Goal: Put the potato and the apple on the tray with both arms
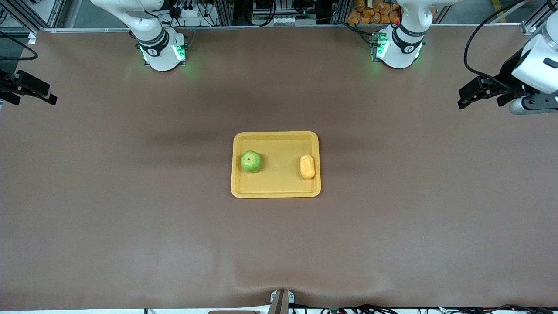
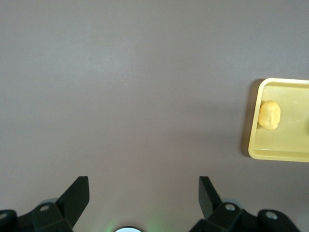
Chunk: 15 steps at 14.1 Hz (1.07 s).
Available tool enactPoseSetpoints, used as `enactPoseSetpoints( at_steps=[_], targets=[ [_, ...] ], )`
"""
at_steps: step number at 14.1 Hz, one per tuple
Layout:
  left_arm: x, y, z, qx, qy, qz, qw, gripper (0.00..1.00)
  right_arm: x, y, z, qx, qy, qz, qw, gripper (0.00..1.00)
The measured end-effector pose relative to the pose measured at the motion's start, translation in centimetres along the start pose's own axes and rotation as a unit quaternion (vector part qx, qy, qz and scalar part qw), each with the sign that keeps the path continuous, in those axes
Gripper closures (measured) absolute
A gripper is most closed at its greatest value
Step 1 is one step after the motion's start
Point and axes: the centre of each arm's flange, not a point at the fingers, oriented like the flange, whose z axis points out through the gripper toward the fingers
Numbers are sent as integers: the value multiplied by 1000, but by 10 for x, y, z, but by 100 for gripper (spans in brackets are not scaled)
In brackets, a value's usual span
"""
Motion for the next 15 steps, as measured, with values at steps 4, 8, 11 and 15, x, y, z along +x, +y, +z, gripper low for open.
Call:
enactPoseSetpoints(
  at_steps=[4, 8, 11, 15],
  targets=[
    [3, -1, 2, 0, -2, -1, 1000, 0, 3, -2, 4, 0, -3, -2, 1000, 0],
    [2, -2, 3, 3, -7, 8, 1000, 0, 3, -1, 3, 0, -2, -1, 1000, 0],
    [2, -2, 3, 3, -8, 12, 1000, 0, 3, 0, 2, 0, -1, -1, 1000, 0],
    [2, -2, 5, 3, -12, 13, 1000, 0, 3, 0, 2, 0, -1, 0, 1000, 0]
  ],
)
